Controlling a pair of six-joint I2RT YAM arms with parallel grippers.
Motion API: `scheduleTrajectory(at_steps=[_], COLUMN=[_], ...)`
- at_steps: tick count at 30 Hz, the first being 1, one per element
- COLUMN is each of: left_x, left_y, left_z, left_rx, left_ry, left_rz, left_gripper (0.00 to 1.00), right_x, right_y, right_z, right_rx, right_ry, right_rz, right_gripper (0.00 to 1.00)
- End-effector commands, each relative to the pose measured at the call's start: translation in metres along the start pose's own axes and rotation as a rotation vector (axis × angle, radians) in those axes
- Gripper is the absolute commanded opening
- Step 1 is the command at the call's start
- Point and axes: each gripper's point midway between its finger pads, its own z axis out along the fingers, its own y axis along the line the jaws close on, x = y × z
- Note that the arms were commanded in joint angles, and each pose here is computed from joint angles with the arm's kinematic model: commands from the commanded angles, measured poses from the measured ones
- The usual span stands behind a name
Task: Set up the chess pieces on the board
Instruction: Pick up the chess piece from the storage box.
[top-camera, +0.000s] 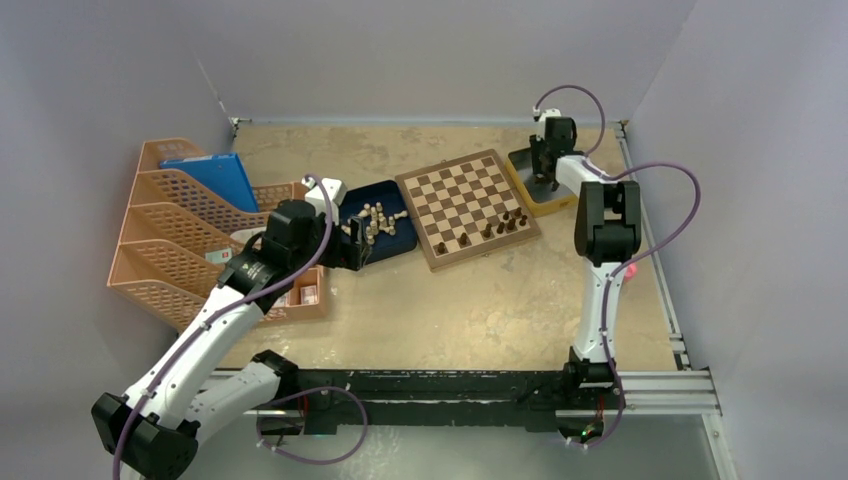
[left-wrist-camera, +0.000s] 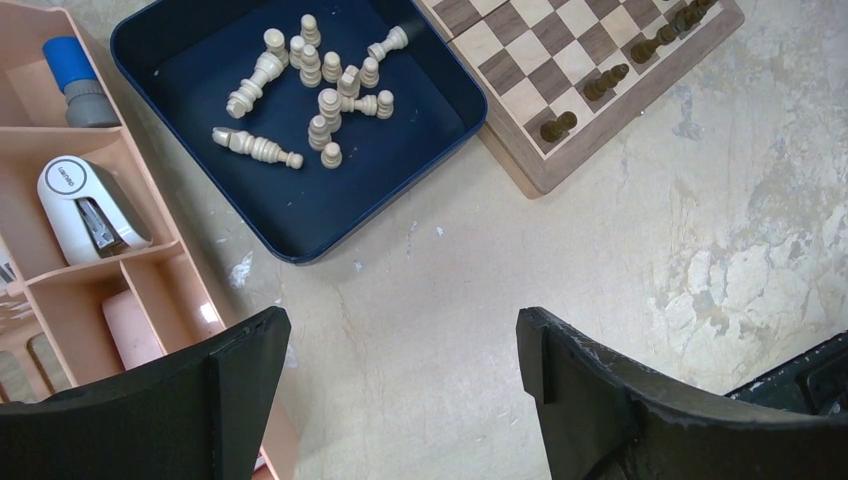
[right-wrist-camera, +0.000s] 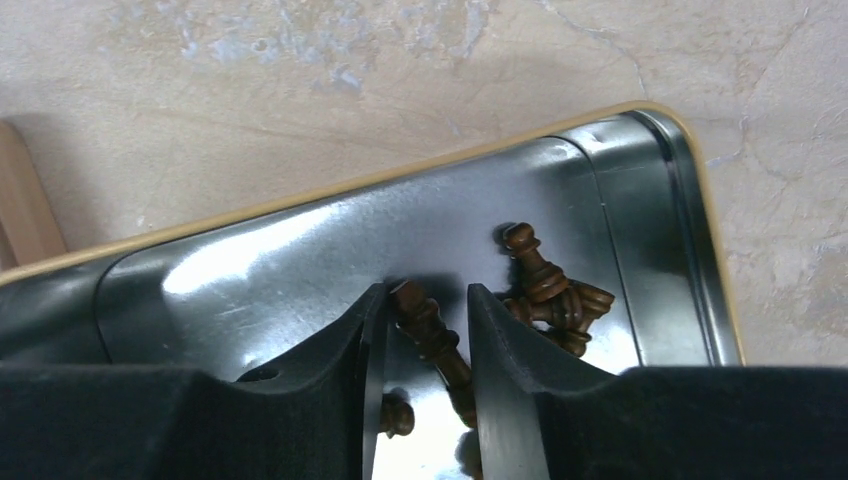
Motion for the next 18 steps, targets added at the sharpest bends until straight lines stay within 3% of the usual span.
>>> scheduleTrajectory(at_steps=[1,13,18], left_x=[-0.015,-0.017,-0.018], left_y=[-0.004,-0.002,-0.003], left_z=[0.0,-0.002,-0.001], left_rx=[0.01,-0.003,-0.001], left_ry=[-0.047,-0.06,-0.059], left_rz=[0.01,0.006,-0.01], left_gripper=[0.84,0.84,0.84], right_x=[-0.01,-0.053,-0.075], right_y=[-0.009,-0.017,-0.024], right_z=[-0.002,-0.023,-0.049], right_rx=[-0.045,-0.007,0.019], right_ry=[-0.014,-0.116,-0.178], right_rz=[-0.02,0.034,0.095], right_gripper=[0.35,0.13,0.12])
